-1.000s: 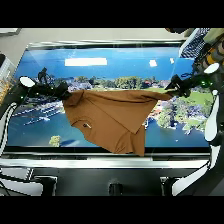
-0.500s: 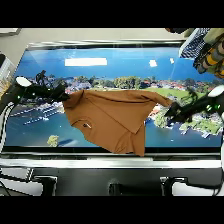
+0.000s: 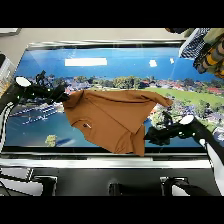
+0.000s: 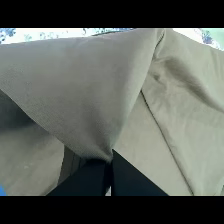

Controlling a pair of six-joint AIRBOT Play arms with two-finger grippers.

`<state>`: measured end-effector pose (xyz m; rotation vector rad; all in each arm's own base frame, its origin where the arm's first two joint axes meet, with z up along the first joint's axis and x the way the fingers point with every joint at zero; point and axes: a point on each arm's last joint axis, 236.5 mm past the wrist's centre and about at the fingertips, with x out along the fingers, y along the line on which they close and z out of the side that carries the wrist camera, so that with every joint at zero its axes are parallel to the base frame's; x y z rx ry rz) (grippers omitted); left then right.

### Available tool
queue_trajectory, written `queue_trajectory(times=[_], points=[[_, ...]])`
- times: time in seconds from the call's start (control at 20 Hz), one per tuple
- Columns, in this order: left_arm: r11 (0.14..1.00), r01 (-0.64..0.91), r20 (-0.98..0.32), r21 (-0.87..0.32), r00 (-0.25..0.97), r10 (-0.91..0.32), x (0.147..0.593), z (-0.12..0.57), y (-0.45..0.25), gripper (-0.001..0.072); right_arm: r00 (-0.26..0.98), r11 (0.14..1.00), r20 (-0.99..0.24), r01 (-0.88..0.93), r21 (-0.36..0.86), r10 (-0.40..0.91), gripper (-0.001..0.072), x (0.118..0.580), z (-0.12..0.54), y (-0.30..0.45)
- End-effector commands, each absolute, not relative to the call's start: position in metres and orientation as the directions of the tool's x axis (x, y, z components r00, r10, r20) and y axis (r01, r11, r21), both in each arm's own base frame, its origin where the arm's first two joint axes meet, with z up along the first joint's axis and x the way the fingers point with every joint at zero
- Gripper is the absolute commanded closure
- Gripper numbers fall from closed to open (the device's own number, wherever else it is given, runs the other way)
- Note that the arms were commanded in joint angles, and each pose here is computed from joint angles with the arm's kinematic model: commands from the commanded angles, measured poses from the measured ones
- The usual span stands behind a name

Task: Fold the clothes and pants, and hang the long-sleeved shirts on hangers.

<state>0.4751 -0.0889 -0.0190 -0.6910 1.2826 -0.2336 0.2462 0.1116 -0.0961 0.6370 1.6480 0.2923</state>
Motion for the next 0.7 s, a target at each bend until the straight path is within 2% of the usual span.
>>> queue_trajectory(times=[0.0,0.05,0.1,0.25,0.35,0.45,0.55,0.65], points=[[0.779,-0.211,-0.798,-0.59,0.293,-0.526,0.475,-0.019,-0.089,0.0692,-0.064,0.85,-0.862,0.214,0.48,0.503,0.028,0.24,-0.11,0.134],[0.779,-0.211,-0.798,-0.591,0.293,-0.526,0.475,-0.019,-0.089,0.0692,-0.067,0.856,-0.866,0.208,0.473,0.495,0.0286,0.239,-0.111,0.139],[0.779,-0.211,-0.799,-0.59,0.292,-0.526,0.475,-0.019,-0.089,0.0693,-0.068,0.855,-0.864,0.199,0.478,0.499,0.0329,0.238,-0.111,0.144],[0.779,-0.21,-0.8,-0.591,0.271,-0.535,0.47,-0.019,-0.09,0.0693,-0.041,0.827,-0.84,0.205,0.523,0.541,0.0661,0.245,-0.097,0.154],[0.779,-0.201,-0.8,-0.594,0.246,-0.547,0.465,-0.013,-0.092,0.0692,0.057,0.805,-0.817,0.147,0.575,0.574,0.0681,0.27,-0.06,0.162],[0.779,-0.18,-0.795,-0.601,0.237,-0.558,0.462,0.006,-0.088,0.0693,0.196,0.789,-0.779,0.042,0.613,0.595,0.0681,0.308,0.008,0.167],[0.782,-0.14,-0.781,-0.608,0.281,-0.557,0.463,0.044,-0.078,0.0693,0.411,0.801,-0.714,-0.075,0.593,0.567,0.0681,0.351,0.105,0.159],[0.789,-0.088,-0.748,-0.608,0.397,-0.532,0.466,0.103,-0.061,0.0693,0.674,0.863,-0.593,-0.136,0.486,0.44,0.0681,0.383,0.223,0.127]])
